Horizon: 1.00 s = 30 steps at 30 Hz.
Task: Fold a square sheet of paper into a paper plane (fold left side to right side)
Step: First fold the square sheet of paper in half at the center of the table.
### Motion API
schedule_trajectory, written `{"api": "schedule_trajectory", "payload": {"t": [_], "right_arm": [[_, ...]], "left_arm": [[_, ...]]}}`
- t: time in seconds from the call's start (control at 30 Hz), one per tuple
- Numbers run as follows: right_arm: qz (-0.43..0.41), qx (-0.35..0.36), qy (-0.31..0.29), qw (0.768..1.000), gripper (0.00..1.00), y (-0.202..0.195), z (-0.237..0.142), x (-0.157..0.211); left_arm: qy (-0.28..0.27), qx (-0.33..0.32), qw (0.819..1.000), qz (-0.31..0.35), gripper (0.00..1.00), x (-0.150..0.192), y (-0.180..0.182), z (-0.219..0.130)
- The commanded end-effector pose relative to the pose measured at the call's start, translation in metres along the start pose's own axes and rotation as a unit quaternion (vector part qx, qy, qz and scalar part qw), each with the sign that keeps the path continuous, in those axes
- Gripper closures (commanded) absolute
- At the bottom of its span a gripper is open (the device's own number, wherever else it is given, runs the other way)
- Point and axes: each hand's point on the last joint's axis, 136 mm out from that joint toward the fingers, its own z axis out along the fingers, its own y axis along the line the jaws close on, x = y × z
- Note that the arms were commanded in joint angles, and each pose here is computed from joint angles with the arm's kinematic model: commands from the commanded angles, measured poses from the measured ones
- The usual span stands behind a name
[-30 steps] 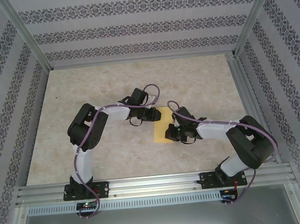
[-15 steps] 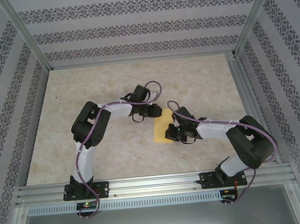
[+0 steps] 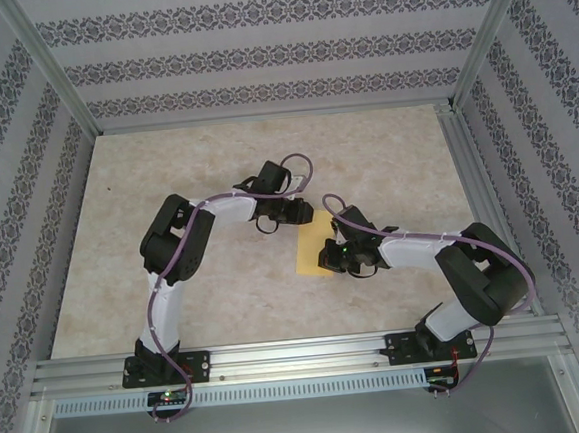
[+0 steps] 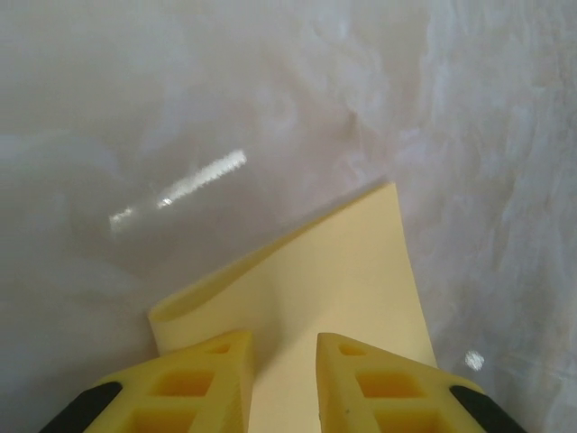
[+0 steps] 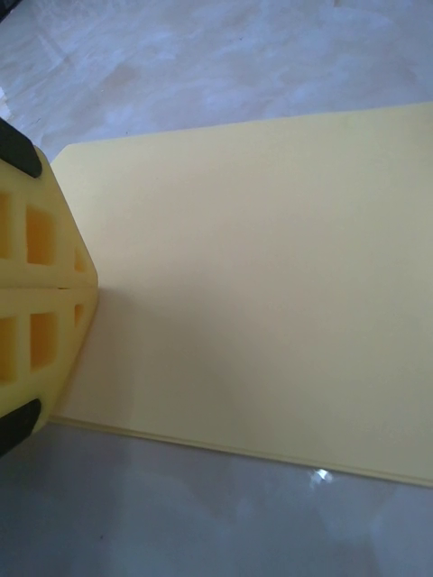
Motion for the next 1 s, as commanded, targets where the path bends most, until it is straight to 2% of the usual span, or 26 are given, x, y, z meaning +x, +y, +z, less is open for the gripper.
{"api": "schedule_trajectory", "payload": {"t": [0.0,0.27,0.4,0.5,0.73,0.9,0.97], "right_arm": [[0.018,0.107,0.052,0.993,0.98,-0.056,0.008,0.036],[0.019,0.108,0.052,0.993,0.98,-0.057,0.008,0.038],[0.018,0.104,0.051,0.993,0.98,-0.054,0.008,0.036],[0.013,0.098,0.048,0.994,0.98,-0.049,0.008,0.032],[-0.006,0.068,0.023,0.997,0.95,-0.023,0.002,0.014],[-0.039,0.041,-0.013,0.998,0.89,0.011,-0.018,-0.011],[-0.057,0.04,-0.033,0.997,0.85,0.023,-0.034,-0.021]], "left_arm": [[-0.027,-0.042,0.999,0.006,0.7,-0.025,0.033,-0.002],[-0.031,-0.051,0.998,0.004,0.7,-0.038,0.04,0.004],[-0.039,-0.054,0.998,0.002,0.7,-0.041,0.044,-0.006],[-0.058,-0.055,0.997,0.006,0.69,-0.05,0.039,-0.029],[-0.114,-0.071,0.99,0.03,0.59,-0.067,0.018,-0.105],[-0.15,-0.076,0.985,0.04,0.56,-0.046,0.0,-0.149],[-0.156,-0.076,0.984,0.042,0.53,-0.028,-0.004,-0.162]]}}
